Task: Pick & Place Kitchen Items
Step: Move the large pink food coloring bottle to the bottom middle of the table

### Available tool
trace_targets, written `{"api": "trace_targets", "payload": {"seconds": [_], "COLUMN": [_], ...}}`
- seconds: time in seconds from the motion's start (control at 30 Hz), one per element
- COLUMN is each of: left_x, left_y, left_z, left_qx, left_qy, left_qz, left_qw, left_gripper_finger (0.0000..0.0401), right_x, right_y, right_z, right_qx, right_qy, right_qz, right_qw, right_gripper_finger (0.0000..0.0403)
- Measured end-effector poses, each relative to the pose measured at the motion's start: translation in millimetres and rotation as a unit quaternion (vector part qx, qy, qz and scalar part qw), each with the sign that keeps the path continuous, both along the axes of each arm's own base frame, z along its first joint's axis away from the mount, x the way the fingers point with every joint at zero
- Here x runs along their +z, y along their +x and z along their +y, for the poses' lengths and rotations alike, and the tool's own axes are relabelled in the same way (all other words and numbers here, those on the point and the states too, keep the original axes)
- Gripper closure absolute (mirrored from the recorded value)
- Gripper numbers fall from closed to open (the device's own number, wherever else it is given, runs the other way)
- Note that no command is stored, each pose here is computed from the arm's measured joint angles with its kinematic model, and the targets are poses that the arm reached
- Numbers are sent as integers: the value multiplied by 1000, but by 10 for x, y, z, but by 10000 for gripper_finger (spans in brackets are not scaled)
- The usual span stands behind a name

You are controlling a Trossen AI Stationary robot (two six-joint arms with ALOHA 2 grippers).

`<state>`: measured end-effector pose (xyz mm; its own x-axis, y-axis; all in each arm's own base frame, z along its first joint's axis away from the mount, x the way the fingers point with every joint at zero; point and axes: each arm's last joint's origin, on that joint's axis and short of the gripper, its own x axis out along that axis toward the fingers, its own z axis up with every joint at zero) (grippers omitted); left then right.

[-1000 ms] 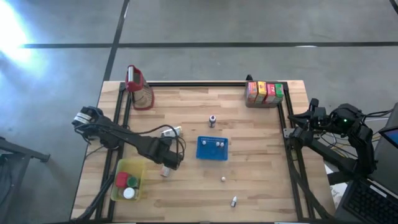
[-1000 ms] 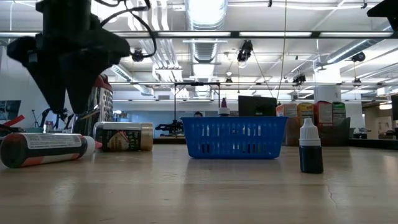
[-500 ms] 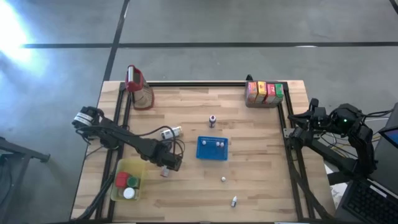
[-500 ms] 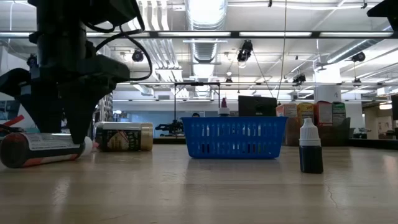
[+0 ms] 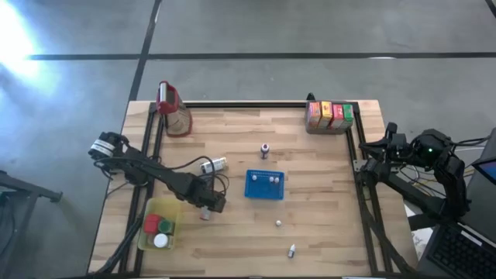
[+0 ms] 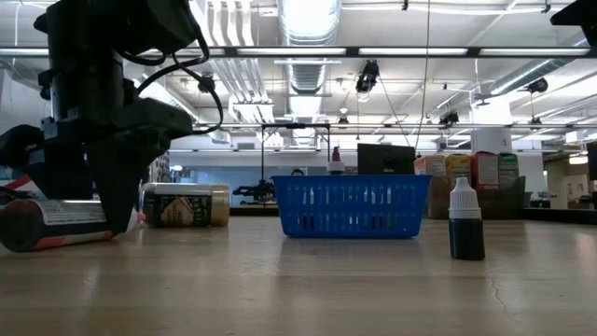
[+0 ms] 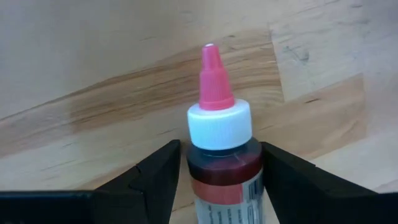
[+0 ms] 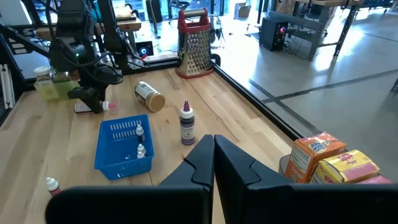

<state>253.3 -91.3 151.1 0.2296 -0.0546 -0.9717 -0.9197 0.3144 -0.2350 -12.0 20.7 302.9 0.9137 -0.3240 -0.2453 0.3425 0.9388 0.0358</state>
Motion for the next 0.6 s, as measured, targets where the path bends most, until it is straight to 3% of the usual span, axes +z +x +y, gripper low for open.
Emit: {"api": "trace_targets", "payload": {"seconds": [0.3,0.6], "left_x": [-7,-8], "left_y": [-9,-6], "left_z": [3,0], "left_qx": [0,-6], "left_qy": [1,0], "left_qz": [5,5], "left_qw": [1000,1000], "left_gripper_finger": [237,236], "right_x": [0,1], "right_y": [0,0], "right_z": [0,0], "right_qx": [0,0], "right_qy": [0,0], "right_qz": [0,0], "right_qw": [1000,1000], "right_gripper_finger": [394,394]}}
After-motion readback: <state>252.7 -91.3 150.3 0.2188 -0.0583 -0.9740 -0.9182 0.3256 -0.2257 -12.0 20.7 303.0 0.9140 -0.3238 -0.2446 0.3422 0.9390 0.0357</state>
